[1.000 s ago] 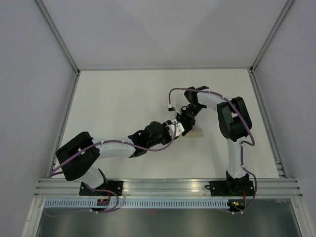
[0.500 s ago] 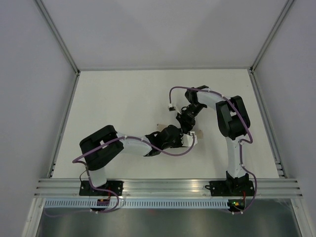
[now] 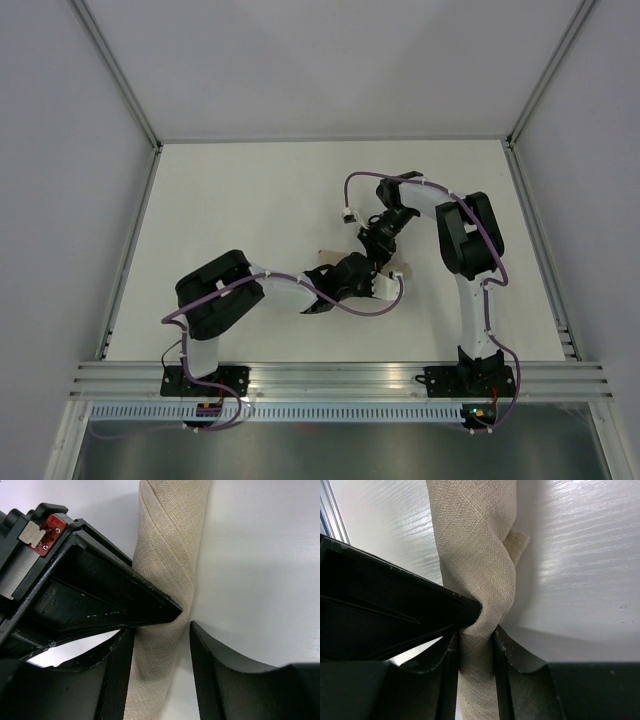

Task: Fold the napkin, place the utensils inside, and roll it up
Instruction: Roll the napkin at the center of the board.

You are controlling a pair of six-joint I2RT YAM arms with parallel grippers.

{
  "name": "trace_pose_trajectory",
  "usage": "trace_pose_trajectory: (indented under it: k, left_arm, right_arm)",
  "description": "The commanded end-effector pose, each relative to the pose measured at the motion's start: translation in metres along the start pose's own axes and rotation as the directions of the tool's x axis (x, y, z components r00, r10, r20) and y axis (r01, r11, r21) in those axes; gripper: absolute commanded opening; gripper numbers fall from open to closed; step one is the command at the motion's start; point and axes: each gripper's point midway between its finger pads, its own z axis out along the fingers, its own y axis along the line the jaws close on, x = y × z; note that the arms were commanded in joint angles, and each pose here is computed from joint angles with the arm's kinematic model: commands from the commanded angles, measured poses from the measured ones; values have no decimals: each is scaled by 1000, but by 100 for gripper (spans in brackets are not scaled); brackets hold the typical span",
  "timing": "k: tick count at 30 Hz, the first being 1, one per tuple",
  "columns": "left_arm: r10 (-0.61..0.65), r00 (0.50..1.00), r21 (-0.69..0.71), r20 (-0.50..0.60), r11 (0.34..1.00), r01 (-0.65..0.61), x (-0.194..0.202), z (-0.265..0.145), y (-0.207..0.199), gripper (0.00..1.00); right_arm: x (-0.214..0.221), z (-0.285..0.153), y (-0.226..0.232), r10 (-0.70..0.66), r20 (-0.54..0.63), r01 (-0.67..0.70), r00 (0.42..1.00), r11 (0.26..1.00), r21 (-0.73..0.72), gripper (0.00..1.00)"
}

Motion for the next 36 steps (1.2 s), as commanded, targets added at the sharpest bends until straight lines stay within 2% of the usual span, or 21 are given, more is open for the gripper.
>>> trace_pose_trajectory:
  k: [1,4,9,16,19,23,27,32,36]
  left_arm:
    - [90,992,58,-85,995,-85,24,7,-9,53]
    - [103,988,92,-117,992,-92,34,8,-14,51]
    - [109,983,145,-148,986,-87,44,9,-23,43]
    - [89,981,195,-170,979,-55,49,10,-33,31]
    - [66,983,208,-174,978,-29,50,10,-36,30]
    - [26,983,224,-180,975,15,50,10,-39,30]
    - [-5,982,233,-190,971,50,49,11,-39,30]
    - [-46,979,235,-201,967,93,50,13,-39,30]
    - [-117,965,254,-235,951,178,52,13,-40,31]
  right_arm:
    - [46,21,-26,-18,-175,22,984,1000,19,13]
    - [47,21,-26,-16,-178,20,984,1000,16,13]
    - [46,20,-25,-18,-172,20,985,1000,10,17]
    - [27,1,-29,-13,-99,21,995,997,79,58]
    - [16,-14,-28,-4,-50,9,999,994,106,67]
    - [1,-37,-34,30,30,-35,999,983,178,72]
    - [-13,-65,-48,63,137,-99,989,956,275,71]
    - [-15,-106,-60,121,282,-220,952,911,349,72]
    - [-8,-134,-56,104,334,-248,937,871,424,70]
